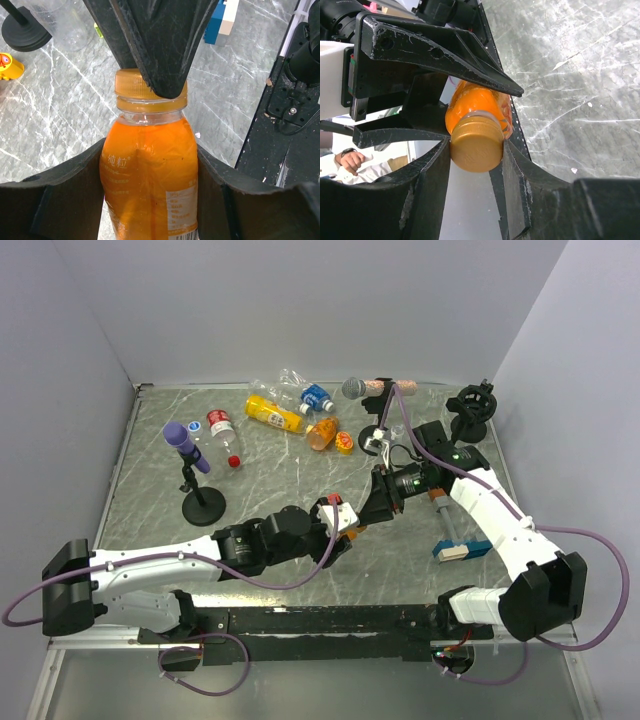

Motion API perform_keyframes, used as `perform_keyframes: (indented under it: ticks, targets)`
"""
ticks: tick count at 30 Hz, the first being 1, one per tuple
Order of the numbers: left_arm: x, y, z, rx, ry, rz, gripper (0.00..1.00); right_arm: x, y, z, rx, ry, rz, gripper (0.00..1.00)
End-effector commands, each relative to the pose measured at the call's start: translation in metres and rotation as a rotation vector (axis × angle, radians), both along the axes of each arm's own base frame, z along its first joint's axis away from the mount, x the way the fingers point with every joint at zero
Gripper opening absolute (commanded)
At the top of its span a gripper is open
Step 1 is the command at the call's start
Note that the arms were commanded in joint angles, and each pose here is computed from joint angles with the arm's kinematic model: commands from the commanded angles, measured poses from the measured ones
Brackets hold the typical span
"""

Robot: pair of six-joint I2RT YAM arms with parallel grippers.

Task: Unscrew the bottle caps
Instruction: Unscrew the bottle cap from the plastic bottle.

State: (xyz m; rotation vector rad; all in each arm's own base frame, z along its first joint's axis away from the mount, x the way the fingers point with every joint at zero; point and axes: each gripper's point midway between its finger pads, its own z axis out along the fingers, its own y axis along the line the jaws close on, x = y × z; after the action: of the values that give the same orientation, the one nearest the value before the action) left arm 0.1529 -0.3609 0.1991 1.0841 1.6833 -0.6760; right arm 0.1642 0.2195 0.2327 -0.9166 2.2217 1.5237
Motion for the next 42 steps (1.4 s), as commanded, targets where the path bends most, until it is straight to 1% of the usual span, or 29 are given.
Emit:
perform_keyframes:
  ticks: [1,3,6,9,14,17,20,23,26,28,31,32,38,40,42]
  targets:
    - [0.001,-0.007,0.026,-0.087,-0.033,-0.005,0.29,-0.007,0.003,0.012,0.039,-0.030,0.042,0.22]
    - [-0.002,-0.007,0.026,-0.098,-0.026,-0.031,0.29,-0.007,0.003,0.012,0.043,-0.046,0.052,0.21]
    - [-0.010,-0.008,0.024,-0.129,0.035,-0.117,0.28,-0.009,0.003,0.015,0.064,-0.094,0.091,0.19]
    - [-0.014,-0.004,0.029,-0.185,0.097,-0.203,0.27,-0.012,0.004,0.013,0.060,-0.166,0.140,0.17]
    - [-0.016,0.008,0.026,-0.229,0.219,-0.342,0.27,-0.020,0.010,0.008,0.075,-0.301,0.247,0.12]
    - [-0.017,0.012,0.021,-0.233,0.282,-0.412,0.28,-0.020,0.014,0.005,0.068,-0.418,0.296,0.12]
    - [-0.020,0.015,0.018,-0.226,0.323,-0.477,0.27,-0.019,0.017,0.007,0.076,-0.577,0.348,0.12]
    - [-0.010,0.015,0.017,-0.213,0.329,-0.479,0.27,-0.019,0.017,0.011,0.098,-0.767,0.395,0.12]
    - [-0.001,0.016,0.014,-0.195,0.316,-0.464,0.27,-0.013,0.016,0.010,0.099,-0.914,0.420,0.12]
    - [0.004,0.015,0.009,-0.176,0.306,-0.453,0.27,-0.006,0.016,0.006,0.076,-0.943,0.424,0.14]
    - [0.008,0.015,0.000,-0.144,0.315,-0.430,0.27,0.000,0.016,-0.003,0.042,-0.926,0.435,0.16]
    - [0.013,0.015,-0.004,-0.127,0.287,-0.426,0.27,0.002,0.016,-0.005,0.033,-0.912,0.424,0.17]
    - [0.021,0.016,-0.012,-0.096,0.261,-0.365,0.26,0.012,0.018,-0.003,0.007,-0.881,0.334,0.27]
    - [0.023,0.015,-0.012,-0.090,0.246,-0.350,0.26,0.013,0.019,0.002,0.007,-0.860,0.324,0.33]
    - [0.023,0.018,-0.016,-0.069,0.249,-0.332,0.26,0.014,0.021,0.013,0.012,-0.845,0.308,0.42]
